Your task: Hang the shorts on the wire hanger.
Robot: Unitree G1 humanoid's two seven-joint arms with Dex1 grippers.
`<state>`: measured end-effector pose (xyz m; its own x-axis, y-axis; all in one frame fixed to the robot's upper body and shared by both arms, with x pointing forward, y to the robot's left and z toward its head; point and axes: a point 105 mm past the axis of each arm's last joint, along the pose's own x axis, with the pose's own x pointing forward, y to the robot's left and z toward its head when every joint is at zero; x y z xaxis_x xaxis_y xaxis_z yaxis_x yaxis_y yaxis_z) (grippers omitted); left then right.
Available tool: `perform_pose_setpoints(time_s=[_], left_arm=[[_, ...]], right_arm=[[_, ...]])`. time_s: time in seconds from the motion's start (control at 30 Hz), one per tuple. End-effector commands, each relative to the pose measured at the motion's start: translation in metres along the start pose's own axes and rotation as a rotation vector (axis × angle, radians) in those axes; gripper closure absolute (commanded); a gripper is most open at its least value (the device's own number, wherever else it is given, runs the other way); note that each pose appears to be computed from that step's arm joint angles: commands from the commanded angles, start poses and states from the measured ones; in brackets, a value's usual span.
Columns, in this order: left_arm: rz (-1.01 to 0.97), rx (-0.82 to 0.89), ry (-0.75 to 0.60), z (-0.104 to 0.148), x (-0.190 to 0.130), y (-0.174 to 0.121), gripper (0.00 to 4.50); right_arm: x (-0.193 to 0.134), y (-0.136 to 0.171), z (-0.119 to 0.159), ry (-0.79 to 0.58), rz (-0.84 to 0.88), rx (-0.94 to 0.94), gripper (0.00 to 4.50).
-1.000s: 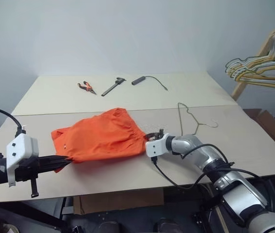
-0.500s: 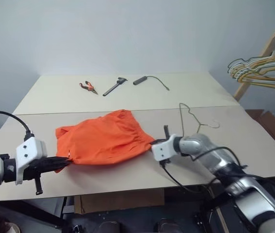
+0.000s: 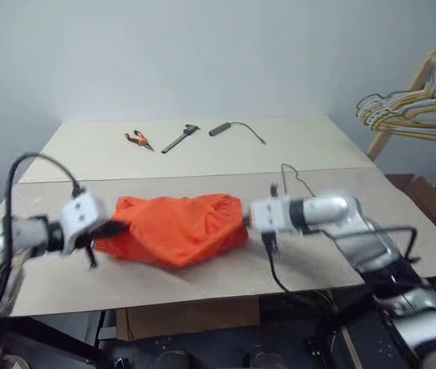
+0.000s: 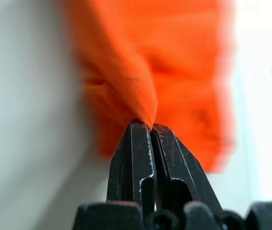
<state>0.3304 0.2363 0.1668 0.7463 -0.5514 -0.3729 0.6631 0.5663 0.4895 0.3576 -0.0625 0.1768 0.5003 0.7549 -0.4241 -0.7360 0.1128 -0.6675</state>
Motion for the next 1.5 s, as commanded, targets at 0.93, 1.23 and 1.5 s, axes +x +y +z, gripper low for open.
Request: perform_pose_setpoints(time_s=[0.93,1.23,1.5], left_arm=[[-0.271,-0.077,0.129,-0.039,-0.087,-0.091,4.5],[-0.474,-0.087,0.224,-0.058,-0.079,-0.14,4.5],[-0.656,-0.14,0.233,-0.054,-0.093,-0.171,4.5]], right_arm=[[0.002,0.082,-0.055,0.073,0.052,-0.431,4.46],[-0.028,0.1,-0.047,0.118,0.291,-0.459,4.46],[-0.043,0.113,-0.047,0.118,0.391,-0.454,4.46]])
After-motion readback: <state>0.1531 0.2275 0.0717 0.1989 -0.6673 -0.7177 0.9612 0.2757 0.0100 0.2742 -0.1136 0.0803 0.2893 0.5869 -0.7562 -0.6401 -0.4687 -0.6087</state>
